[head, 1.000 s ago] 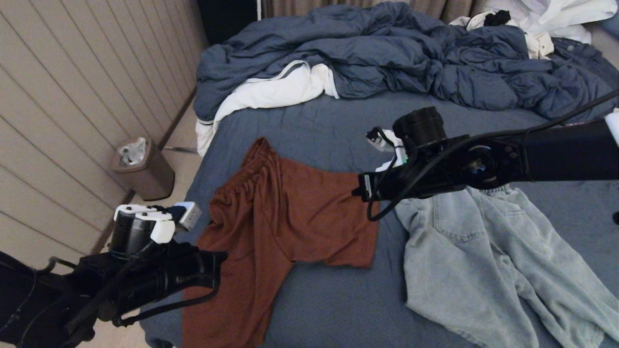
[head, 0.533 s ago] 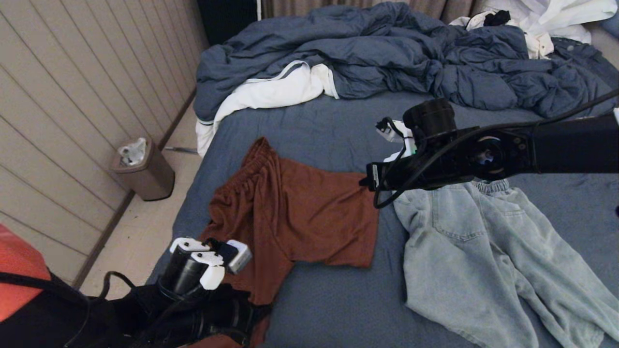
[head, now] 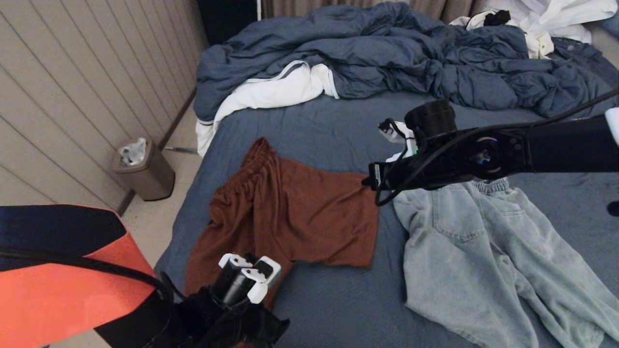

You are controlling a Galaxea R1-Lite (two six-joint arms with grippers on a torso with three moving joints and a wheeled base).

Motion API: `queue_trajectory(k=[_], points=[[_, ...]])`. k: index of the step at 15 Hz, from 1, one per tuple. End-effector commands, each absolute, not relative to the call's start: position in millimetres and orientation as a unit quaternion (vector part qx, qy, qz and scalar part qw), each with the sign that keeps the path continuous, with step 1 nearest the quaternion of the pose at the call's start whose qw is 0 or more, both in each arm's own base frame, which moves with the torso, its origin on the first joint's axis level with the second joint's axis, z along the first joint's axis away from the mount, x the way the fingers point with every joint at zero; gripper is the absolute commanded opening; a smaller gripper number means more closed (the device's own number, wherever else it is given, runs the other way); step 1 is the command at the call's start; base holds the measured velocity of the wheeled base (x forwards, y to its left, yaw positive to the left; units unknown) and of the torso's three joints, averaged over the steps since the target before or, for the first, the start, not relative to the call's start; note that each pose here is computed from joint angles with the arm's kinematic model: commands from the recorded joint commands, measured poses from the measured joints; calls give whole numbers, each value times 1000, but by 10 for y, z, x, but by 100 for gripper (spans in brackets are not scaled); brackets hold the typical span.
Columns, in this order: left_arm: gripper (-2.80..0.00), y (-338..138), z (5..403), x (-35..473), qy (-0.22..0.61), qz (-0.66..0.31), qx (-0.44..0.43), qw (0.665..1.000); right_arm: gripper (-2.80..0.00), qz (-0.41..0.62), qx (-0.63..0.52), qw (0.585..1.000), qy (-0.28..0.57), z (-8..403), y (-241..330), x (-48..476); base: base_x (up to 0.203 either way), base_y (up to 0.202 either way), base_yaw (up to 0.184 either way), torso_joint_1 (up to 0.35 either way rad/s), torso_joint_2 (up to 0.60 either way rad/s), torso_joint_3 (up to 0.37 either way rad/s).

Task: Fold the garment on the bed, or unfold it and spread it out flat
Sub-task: Unford the brown shorts

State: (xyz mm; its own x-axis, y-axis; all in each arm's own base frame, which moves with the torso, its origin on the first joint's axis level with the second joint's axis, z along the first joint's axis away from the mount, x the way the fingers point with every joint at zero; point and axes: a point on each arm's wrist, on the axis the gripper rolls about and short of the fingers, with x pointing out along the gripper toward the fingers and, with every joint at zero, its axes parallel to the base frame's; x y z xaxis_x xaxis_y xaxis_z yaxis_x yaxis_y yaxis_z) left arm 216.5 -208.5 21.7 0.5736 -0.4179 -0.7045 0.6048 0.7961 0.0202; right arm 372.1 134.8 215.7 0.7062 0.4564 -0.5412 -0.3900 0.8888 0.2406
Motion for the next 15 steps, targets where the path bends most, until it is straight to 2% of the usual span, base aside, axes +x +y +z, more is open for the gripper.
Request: queue_trajectory(k=[1, 7, 12, 13, 15], points=[[0, -2063, 138, 2338, 352, -261, 126, 890, -280, 232, 58, 921, 307, 2155, 1307, 3744, 0, 0, 0, 0, 0, 0], [0, -1868, 76, 2642, 301, -212, 139, 919, -280, 238, 62, 920, 304, 2188, 1292, 3726, 0, 0, 0, 0, 0, 0], [0, -1889, 36, 2701, 299, -209, 139, 921, -280, 237, 63, 922, 301, 2210, 1266, 3725, 0, 0, 0, 0, 0, 0], [-280, -1893, 48, 2707, 296, -209, 137, 922, -280, 236, 63, 921, 302, 2205, 1264, 3729, 0, 0, 0, 0, 0, 0], [-280, -1907, 139, 2751, 280, -203, 132, 929, -280, 237, 63, 921, 303, 2199, 1269, 3732, 0, 0, 0, 0, 0, 0]])
